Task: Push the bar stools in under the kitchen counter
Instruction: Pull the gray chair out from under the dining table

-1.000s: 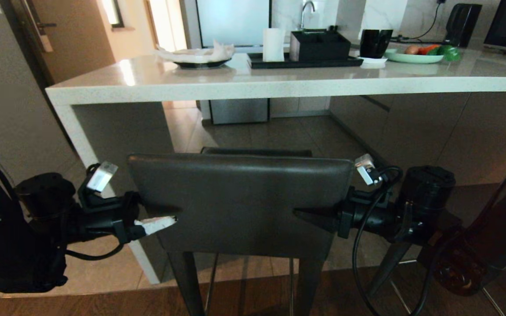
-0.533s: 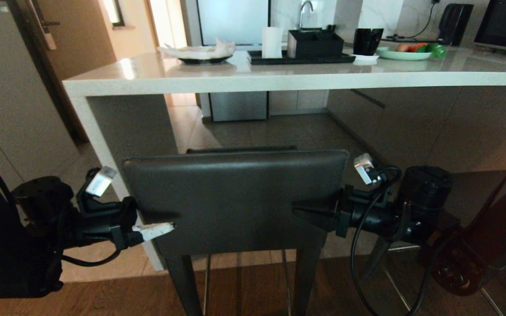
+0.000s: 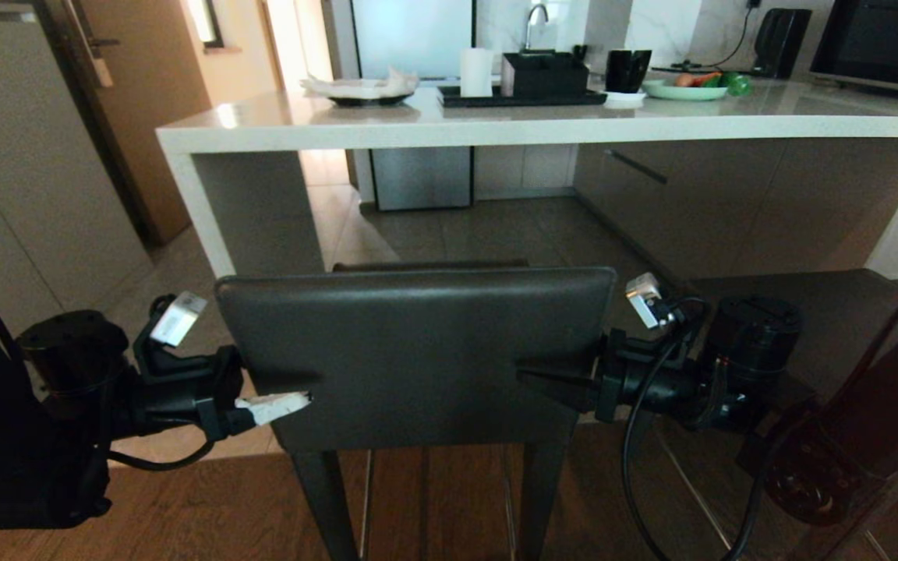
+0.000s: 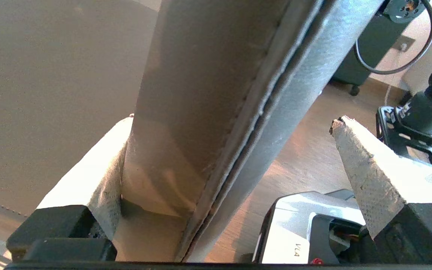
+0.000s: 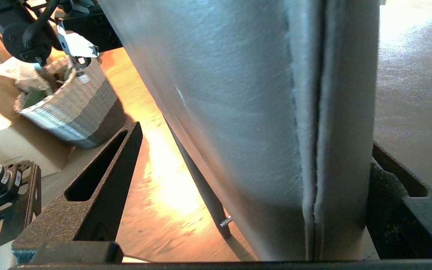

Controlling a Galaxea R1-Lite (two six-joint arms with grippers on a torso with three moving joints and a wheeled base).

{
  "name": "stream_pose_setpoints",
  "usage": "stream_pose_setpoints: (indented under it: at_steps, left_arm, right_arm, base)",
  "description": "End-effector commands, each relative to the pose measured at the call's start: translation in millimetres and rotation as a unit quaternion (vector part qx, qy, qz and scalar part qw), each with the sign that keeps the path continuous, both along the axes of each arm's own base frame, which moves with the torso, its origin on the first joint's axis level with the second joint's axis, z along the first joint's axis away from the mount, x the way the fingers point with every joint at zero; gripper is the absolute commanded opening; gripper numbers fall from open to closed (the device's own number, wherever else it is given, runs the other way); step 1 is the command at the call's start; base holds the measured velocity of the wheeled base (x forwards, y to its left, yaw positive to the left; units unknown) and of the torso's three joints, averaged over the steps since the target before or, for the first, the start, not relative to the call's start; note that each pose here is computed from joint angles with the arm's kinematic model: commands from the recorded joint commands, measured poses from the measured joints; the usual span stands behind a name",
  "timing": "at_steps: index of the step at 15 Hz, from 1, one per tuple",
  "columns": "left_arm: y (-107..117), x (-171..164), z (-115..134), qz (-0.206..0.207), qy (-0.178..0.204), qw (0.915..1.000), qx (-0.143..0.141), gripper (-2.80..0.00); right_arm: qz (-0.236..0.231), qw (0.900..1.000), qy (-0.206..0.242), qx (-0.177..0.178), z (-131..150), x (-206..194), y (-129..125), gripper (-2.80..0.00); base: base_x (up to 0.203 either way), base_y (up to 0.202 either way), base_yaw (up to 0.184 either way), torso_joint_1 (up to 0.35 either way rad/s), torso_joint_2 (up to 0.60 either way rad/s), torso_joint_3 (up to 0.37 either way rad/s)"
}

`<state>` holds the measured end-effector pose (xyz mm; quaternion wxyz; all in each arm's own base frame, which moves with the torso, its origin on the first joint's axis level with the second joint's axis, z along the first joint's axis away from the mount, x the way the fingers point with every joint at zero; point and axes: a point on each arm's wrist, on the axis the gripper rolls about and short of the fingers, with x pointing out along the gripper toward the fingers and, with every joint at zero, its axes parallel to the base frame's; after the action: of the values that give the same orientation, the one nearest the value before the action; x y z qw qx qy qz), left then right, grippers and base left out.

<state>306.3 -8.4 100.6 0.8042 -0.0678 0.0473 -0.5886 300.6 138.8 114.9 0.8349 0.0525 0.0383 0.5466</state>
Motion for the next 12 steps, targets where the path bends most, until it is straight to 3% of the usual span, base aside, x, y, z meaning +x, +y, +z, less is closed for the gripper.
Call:
stream_pose_setpoints:
  at_steps: [1,7,12]
  left_arm:
    - [-1.3,-2.9,1.7,-0.006,-0.003,1.0000,0.000,0.00]
    - [-1.2,-2.7,1.4,0.006,-0.002,1.0000,0.000,0.00]
    - [3.5,-5.7,0.5,0.024,0.003,0.9997,-0.001,0.00]
  right_arm:
    - [0.003,1.000,-0.004,0.002,1.0,-0.2,0.6,0.00]
    - [0.003,1.000,-0.003,0.002,0.7,-0.4,0.5,0.00]
    - [0.001,1.000,-0.004,0.001,1.8,-2.0,-1.5,0.00]
  base:
    - [-0.199,0.000,-0.002,0.005,0.00,0.000]
    - [-0.189,0.000,-0.002,0.004,0.00,0.003]
    - [-0.013,0.000,0.000,-0.002,0.00,0.000]
